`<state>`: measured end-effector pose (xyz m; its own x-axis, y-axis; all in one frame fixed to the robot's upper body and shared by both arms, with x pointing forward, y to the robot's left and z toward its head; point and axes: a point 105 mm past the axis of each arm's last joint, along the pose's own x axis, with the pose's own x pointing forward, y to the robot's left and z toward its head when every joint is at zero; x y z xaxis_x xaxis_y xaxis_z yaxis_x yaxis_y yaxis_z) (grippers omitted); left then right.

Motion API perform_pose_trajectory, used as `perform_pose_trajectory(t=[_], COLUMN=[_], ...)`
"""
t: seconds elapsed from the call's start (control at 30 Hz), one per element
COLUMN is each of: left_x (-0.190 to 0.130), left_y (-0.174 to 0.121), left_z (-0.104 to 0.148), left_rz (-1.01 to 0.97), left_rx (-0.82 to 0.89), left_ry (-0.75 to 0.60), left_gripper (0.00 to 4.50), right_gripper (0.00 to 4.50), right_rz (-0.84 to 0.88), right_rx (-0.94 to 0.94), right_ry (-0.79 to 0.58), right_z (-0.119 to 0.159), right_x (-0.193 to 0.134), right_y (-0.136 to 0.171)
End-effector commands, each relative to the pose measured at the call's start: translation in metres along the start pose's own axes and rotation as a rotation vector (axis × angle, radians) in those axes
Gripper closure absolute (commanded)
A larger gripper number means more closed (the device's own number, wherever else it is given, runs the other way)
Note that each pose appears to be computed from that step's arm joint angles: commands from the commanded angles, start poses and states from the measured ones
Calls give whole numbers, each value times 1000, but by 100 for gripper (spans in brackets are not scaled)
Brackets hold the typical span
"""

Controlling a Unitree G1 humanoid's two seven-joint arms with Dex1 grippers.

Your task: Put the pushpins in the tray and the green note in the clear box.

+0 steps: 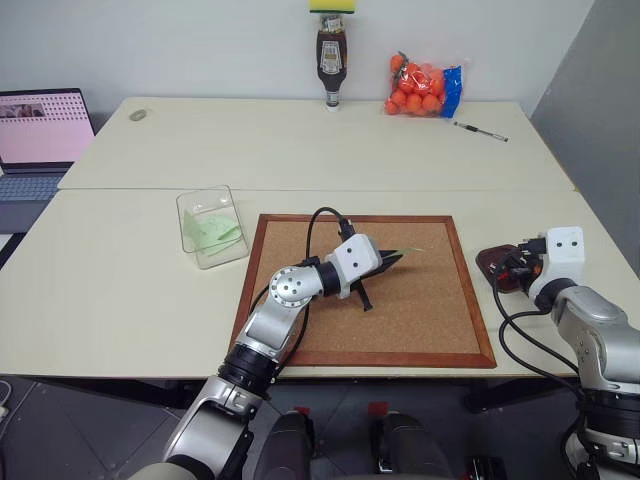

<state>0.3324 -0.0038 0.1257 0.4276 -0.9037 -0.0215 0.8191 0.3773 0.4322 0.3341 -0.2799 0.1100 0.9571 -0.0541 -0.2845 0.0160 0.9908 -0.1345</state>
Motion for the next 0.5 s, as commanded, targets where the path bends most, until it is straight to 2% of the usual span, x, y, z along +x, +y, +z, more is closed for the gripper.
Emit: perform_pose_trajectory(t=[0.03, 0.27, 0.33, 0.5], left_x=[1, -2, -4, -23], left_y=[5, 16, 24, 54], left_z=[12, 12, 14, 16], left_rz=[15, 75, 122, 315], left_rx=[36, 7, -6, -60], left_ry=[-32, -20, -10, 43], left_gripper=[450, 450, 450, 450], right_gripper=[198, 198, 198, 198], right_rz=[-2, 52, 141, 507], right_rx=[0, 6, -28, -179], right_ry=[-69, -148, -191, -313], right_z=[21, 37, 45, 68], right_x=[-4, -20, -28, -57], right_y=[-2, 7, 21, 86])
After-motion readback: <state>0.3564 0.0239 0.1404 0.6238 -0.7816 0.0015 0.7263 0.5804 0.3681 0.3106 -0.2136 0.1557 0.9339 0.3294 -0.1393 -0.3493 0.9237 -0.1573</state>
